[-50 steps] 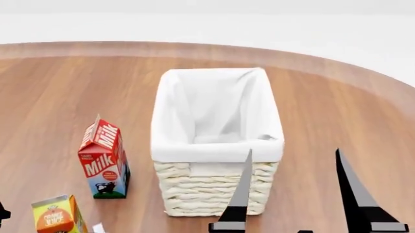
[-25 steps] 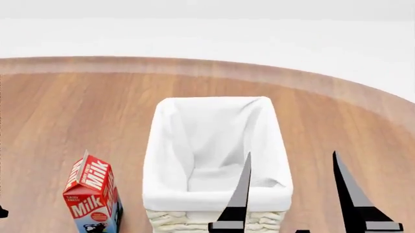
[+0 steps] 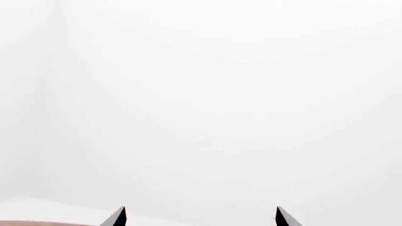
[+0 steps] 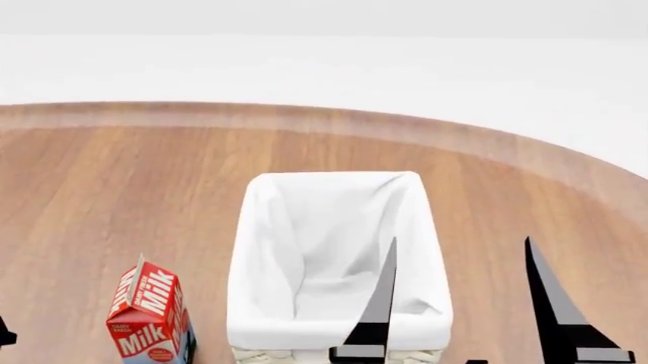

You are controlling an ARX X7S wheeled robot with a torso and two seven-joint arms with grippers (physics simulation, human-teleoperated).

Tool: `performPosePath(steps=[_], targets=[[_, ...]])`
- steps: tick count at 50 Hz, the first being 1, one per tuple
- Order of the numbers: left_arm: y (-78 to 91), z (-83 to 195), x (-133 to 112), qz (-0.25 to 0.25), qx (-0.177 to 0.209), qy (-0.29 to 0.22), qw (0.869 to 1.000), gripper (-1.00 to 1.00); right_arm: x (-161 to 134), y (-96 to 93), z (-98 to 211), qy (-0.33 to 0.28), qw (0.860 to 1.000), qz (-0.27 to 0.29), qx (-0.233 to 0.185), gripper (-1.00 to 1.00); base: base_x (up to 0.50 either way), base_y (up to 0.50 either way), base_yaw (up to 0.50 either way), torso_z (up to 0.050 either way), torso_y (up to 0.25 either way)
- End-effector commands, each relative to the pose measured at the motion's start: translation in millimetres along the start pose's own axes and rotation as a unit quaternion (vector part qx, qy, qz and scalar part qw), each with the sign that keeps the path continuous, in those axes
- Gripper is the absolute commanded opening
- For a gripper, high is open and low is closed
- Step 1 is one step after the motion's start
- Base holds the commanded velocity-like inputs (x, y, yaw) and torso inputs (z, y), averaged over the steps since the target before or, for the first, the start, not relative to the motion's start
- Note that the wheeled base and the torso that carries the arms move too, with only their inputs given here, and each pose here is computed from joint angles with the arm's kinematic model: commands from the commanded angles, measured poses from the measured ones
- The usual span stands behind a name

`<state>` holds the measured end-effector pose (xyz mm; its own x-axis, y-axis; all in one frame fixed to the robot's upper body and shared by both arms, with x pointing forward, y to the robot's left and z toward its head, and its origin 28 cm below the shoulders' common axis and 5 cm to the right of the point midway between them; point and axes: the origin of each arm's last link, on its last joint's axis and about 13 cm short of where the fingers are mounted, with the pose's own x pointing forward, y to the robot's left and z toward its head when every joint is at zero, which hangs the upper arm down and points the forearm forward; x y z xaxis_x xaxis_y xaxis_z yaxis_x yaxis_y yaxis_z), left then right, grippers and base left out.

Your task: Pick up the tomato sauce, and put it in the basket.

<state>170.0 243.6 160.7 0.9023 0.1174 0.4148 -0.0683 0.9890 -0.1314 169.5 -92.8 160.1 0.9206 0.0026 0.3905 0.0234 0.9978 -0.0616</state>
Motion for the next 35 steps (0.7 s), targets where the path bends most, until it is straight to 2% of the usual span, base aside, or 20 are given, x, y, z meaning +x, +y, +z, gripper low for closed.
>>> performPosePath(steps=[1,10,35], targets=[[-0.1,0.2,-0.7,-0.006,-0.009,0.002,1.0,1.0,-0.1,-0.6,0.0,0.0,1.0,-0.001,0.0,1.0,0.0,0.0,0.0,0.05,0.0],[-1.0,1.3,-1.5,-0.01,-0.015,0.001,1.0,1.0,-0.7,-0.9,0.9,-0.001,1.0,-0.001,-0.001,1.0,0.0,0.0,0.0,0.05,-0.024],[0.5,4.4,-1.2,-0.01,-0.014,-0.003,1.0,1.0,-0.1,0.0,0.0,0.002,1.0,0.001,-0.003,1.0,0.0,0.0,0.0,0.043,-0.177]])
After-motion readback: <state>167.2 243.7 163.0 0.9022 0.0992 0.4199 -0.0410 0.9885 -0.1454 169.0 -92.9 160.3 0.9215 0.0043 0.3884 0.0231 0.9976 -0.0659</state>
